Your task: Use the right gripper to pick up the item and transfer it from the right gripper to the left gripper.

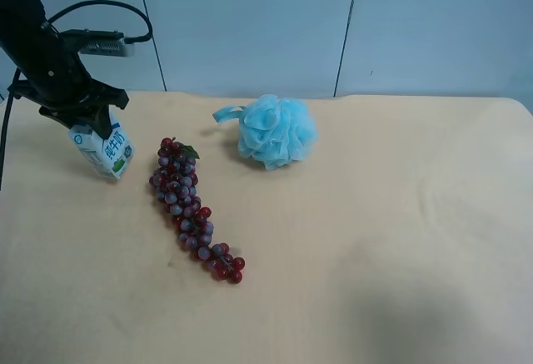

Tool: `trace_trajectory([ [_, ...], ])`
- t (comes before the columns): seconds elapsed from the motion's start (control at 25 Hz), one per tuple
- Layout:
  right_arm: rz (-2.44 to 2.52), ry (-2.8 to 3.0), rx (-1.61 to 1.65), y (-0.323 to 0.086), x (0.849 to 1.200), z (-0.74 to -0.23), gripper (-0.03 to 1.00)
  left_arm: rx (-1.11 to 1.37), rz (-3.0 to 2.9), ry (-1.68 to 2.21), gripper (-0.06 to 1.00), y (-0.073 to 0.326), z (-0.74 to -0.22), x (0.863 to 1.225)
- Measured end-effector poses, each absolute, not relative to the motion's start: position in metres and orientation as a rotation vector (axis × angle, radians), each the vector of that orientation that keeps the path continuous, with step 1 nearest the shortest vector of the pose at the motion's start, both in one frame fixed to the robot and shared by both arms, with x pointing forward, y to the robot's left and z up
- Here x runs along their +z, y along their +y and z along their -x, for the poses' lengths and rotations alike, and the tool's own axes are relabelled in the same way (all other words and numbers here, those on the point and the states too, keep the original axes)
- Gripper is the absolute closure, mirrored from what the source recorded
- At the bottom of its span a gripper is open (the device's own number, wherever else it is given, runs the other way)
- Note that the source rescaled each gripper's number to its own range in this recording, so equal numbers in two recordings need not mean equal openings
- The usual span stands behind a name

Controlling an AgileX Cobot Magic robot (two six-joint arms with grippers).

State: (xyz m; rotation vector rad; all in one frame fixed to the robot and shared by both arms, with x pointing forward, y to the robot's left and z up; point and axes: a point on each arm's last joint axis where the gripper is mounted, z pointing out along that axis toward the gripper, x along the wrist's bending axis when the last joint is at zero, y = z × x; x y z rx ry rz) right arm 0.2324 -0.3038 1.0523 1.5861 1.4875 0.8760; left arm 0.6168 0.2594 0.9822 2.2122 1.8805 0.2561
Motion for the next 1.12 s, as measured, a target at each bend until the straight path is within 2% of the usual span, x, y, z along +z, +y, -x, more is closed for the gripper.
trace_trajectory([
  [0.64, -1.586, 1.487, 0.876, -0.304, 1.052, -0.232, 0.18, 0.240, -2.259, 1.894, 0.94, 0.261, -0.620, 0.968],
  [0.68, -1.586, 1.487, 0.876, -0.304, 1.052, -0.232, 0.18, 0.240, -2.259, 1.894, 0.91, 0.261, -0.620, 0.968],
  [0.76, -1.586, 1.487, 0.876, -0.304, 1.052, -0.232, 0.18, 0.241, -2.261, 1.894, 0.76, 0.261, -0.620, 0.968],
  [0.84, -1.586, 1.487, 0.876, -0.304, 1.052, -0.232, 0.18, 0.241, -2.261, 1.894, 0.55, 0.261, -0.620, 0.968],
  [0.96, -1.586, 1.487, 0.876, -0.304, 1.052, -0.232, 0.18, 0.239, -2.263, 1.895, 0.29, 0.261, -0.619, 0.968],
  [1.0, -1.586, 1.487, 0.876, -0.304, 1.052, -0.232, 0.18, 0.237, -2.265, 1.896, 0.24, 0.261, -0.619, 0.968],
  [1.12, -1.586, 1.487, 0.876, -0.304, 1.052, -0.232, 0.18, 0.213, -2.279, 1.908, 0.19, 0.261, -0.617, 0.968],
])
